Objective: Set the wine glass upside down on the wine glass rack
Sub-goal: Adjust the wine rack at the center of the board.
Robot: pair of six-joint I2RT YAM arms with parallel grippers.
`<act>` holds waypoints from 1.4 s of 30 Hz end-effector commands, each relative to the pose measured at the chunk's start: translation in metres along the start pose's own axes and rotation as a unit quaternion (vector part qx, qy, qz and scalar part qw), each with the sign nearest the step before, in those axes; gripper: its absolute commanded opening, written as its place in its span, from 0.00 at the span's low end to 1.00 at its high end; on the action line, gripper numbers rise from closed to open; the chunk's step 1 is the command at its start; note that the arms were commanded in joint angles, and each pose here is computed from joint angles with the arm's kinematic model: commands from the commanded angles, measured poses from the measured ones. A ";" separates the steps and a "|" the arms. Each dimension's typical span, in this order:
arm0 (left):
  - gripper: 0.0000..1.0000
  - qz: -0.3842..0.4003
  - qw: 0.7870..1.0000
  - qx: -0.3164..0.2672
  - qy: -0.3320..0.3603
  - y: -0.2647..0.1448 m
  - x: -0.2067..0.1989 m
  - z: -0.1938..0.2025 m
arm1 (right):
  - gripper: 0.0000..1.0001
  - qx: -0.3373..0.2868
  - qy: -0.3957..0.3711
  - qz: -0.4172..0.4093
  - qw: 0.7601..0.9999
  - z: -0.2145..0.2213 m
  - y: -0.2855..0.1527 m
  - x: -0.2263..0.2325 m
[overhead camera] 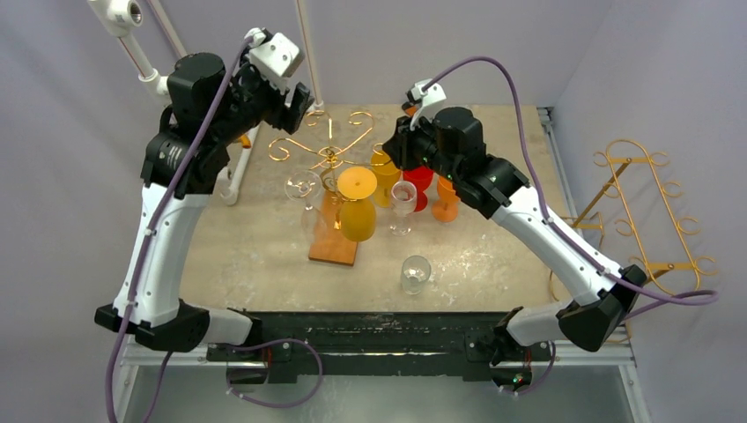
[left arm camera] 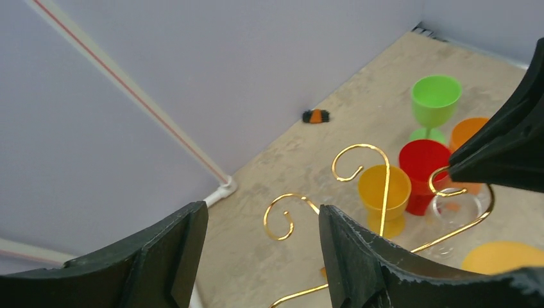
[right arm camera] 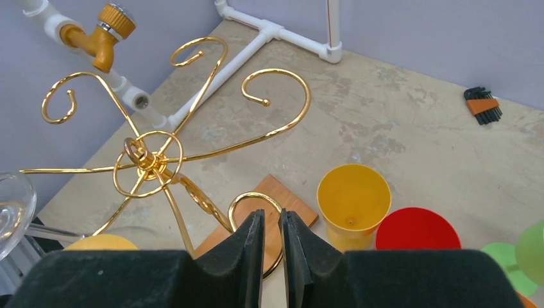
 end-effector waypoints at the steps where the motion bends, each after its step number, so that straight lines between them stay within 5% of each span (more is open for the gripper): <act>1: 0.65 0.079 0.982 0.067 -0.155 0.014 -0.035 0.017 | 0.22 0.022 0.014 -0.011 1.000 0.016 -0.007 0.006; 13: 0.64 0.128 0.966 0.164 -0.153 0.011 -0.061 0.064 | 0.21 0.030 0.025 -0.012 0.999 0.021 -0.002 0.007; 31: 0.78 0.165 0.955 0.209 -0.134 0.009 -0.087 0.114 | 0.20 0.033 0.029 -0.015 0.999 0.025 0.005 0.008; 42: 0.55 0.124 0.971 0.181 -0.097 0.020 -0.070 0.108 | 0.13 0.034 0.031 -0.021 0.999 0.027 0.001 0.011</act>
Point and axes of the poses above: each gripper's point midway between its finger pads, its own y axis out along the fingers, its own x axis along the line the jaws close on, z = x × y, the point moved 3 cm from there along -y, back along the fingers, and after that the axes turned 3 degrees about -y, right-handed, at the moved point
